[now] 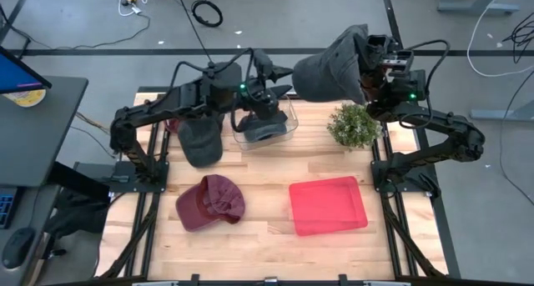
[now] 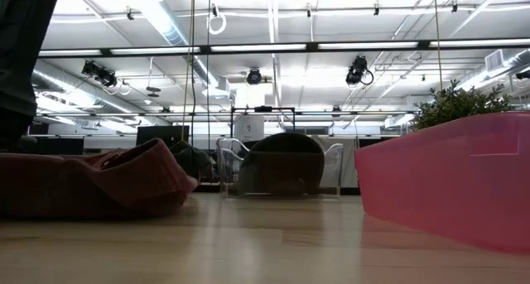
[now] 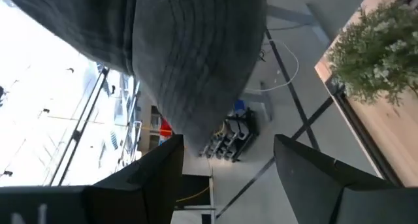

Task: Pick & Place hat
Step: Put the bottom black cap into the transparent bin

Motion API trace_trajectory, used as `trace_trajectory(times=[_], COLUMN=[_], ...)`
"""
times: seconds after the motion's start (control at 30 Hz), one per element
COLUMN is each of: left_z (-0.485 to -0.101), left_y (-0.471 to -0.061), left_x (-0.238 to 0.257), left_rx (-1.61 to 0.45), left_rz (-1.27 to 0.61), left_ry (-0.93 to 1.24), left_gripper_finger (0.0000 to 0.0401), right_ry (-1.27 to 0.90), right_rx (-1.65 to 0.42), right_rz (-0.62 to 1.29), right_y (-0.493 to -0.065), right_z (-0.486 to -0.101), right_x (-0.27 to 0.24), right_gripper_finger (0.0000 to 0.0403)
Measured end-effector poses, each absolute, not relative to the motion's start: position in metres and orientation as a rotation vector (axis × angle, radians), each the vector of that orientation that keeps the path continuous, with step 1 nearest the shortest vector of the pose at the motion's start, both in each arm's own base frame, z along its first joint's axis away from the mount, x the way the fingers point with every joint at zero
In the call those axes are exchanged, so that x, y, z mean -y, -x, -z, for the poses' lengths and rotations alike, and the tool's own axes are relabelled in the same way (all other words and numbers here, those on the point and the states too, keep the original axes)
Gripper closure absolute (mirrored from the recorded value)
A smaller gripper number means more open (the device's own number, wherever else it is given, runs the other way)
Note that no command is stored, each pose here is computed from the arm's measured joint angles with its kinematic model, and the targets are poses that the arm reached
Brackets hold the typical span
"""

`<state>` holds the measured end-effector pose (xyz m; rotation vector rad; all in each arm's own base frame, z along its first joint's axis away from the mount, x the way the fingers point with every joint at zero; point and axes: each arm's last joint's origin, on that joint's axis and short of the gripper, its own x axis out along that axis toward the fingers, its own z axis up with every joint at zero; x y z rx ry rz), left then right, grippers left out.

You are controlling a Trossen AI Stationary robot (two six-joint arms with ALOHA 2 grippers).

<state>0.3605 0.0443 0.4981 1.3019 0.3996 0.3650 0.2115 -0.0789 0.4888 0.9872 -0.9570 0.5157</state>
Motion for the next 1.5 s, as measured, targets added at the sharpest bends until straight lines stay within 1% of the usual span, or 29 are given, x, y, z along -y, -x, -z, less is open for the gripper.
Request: trace_trajectory(times=[0.17, 0.37, 0.47, 0.6, 0.73, 0.93, 1.1, 1.13, 1.17, 1.23, 1.3, 1.4, 1.5], left_z=[-0.5, -0.5, -0.504, -0.512, -0.517, -0.517, -0.517, -0.517, -0.517, -0.518, -0.518, -0.52, -0.526], left_y=[-0.374, -0.377, -0.377, -0.374, -0.373, -0.373, -0.372, -0.372, -0.371, -0.37, -0.369, -0.366, -0.359], left_x=[-0.046, -0.045, -0.043, -0.038, -0.029, -0.019, -0.019, -0.019, -0.019, -0.018, -0.017, -0.015, -0.014], left_rx=[-0.328, -0.285, -0.252, -0.199, -0.159, -0.147, -0.217, -0.231, -0.241, -0.251, -0.256, -0.256, -0.25], left_rz=[-0.445, -0.434, -0.465, -0.508, -0.535, -0.529, -0.597, -0.611, -0.621, -0.631, -0.636, -0.637, -0.664], left_ry=[-1.317, -1.331, -1.308, -1.294, -1.282, -1.28, -1.302, -1.307, -1.309, -1.306, -1.301, -1.285, -1.265], left_gripper_finger=[0.0161, 0.0161, 0.0161, 0.0176, 0.0217, 0.0295, 0.0371, 0.0383, 0.0388, 0.0387, 0.0386, 0.0391, 0.0391], right_ry=[-0.989, -0.989, -0.983, -0.986, -0.979, -0.981, -0.971, -0.951, -0.922, -0.876, -0.856, -0.854, -0.821], right_rx=[0.956, 0.949, 0.932, 0.914, 0.901, 0.868, 0.855, 0.857, 0.855, 0.825, 0.786, 0.748, 0.75], right_rz=[-0.515, -0.514, -0.502, -0.491, -0.471, -0.461, -0.455, -0.443, -0.429, -0.425, -0.428, -0.4, -0.394], right_y=[-0.212, -0.212, -0.213, -0.215, -0.216, -0.219, -0.22, -0.22, -0.22, -0.222, -0.223, -0.226, -0.224], right_z=[-0.489, -0.488, -0.488, -0.487, -0.486, -0.484, -0.483, -0.483, -0.483, -0.482, -0.48, -0.478, -0.478], right_x=[0.079, 0.079, 0.079, 0.08, 0.08, 0.081, 0.081, 0.081, 0.081, 0.08, 0.08, 0.081, 0.084], right_gripper_finger=[0.0403, 0.0403, 0.0403, 0.0403, 0.0403, 0.0403, 0.0403, 0.0402, 0.0398, 0.0381, 0.035, 0.0284, 0.0204])
